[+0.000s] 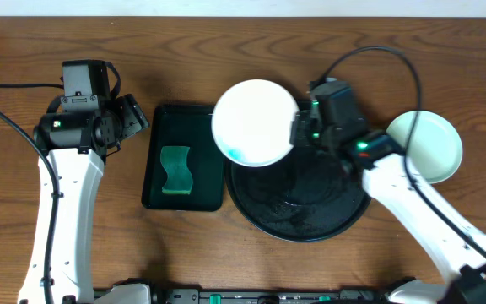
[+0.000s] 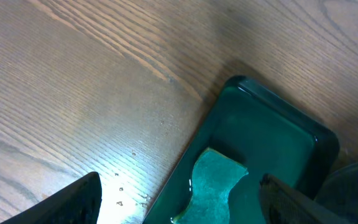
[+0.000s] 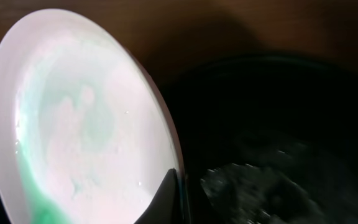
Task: Clean dirty plates on tray and stack at the side
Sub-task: 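Tilt the white plate over the green tray to drain, right gripper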
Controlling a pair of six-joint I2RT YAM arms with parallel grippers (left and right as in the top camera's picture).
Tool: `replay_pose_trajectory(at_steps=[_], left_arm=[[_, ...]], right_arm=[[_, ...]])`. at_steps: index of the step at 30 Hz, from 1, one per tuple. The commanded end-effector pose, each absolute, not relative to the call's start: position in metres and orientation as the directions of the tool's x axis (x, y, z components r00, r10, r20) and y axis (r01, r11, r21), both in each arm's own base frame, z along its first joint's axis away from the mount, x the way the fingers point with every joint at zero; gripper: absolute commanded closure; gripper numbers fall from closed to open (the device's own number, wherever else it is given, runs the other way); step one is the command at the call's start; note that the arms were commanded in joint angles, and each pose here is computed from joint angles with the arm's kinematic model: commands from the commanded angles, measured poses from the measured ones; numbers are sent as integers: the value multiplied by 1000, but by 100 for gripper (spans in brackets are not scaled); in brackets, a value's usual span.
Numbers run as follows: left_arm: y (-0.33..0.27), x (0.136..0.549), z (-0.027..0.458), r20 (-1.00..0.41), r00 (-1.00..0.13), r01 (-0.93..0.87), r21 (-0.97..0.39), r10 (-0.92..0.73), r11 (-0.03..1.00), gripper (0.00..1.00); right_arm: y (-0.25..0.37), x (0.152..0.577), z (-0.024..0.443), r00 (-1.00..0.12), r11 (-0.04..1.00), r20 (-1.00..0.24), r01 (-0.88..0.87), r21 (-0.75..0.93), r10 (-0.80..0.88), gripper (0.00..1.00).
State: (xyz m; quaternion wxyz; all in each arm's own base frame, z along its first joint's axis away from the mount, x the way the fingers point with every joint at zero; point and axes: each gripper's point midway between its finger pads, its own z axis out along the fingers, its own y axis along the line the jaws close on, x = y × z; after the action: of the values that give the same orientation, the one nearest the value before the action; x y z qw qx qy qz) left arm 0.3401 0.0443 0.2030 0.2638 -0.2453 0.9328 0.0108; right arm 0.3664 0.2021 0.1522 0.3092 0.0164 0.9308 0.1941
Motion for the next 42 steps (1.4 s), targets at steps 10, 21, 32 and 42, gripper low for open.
replay_pose_trajectory(at_steps=[10,21,32,42], left_arm=[[49,341,207,-508,-726,-482,-106,-464,870,20],[49,341,207,-508,-726,-482,-106,-464,870,20],[49,341,207,-508,-726,-482,-106,-464,870,19],[49,341,207,-508,-726,-482,-106,-464,870,19]], right_arm=[[280,385,115,-741,929,-662,-159,335,112,99],[306,398,137,-591,934,-805,-253,253,58,99],[323,406,174,-374,925,-921,-377,49,-104,99],[339,402,191,-251,890,-945,-449,-78,-210,99]])
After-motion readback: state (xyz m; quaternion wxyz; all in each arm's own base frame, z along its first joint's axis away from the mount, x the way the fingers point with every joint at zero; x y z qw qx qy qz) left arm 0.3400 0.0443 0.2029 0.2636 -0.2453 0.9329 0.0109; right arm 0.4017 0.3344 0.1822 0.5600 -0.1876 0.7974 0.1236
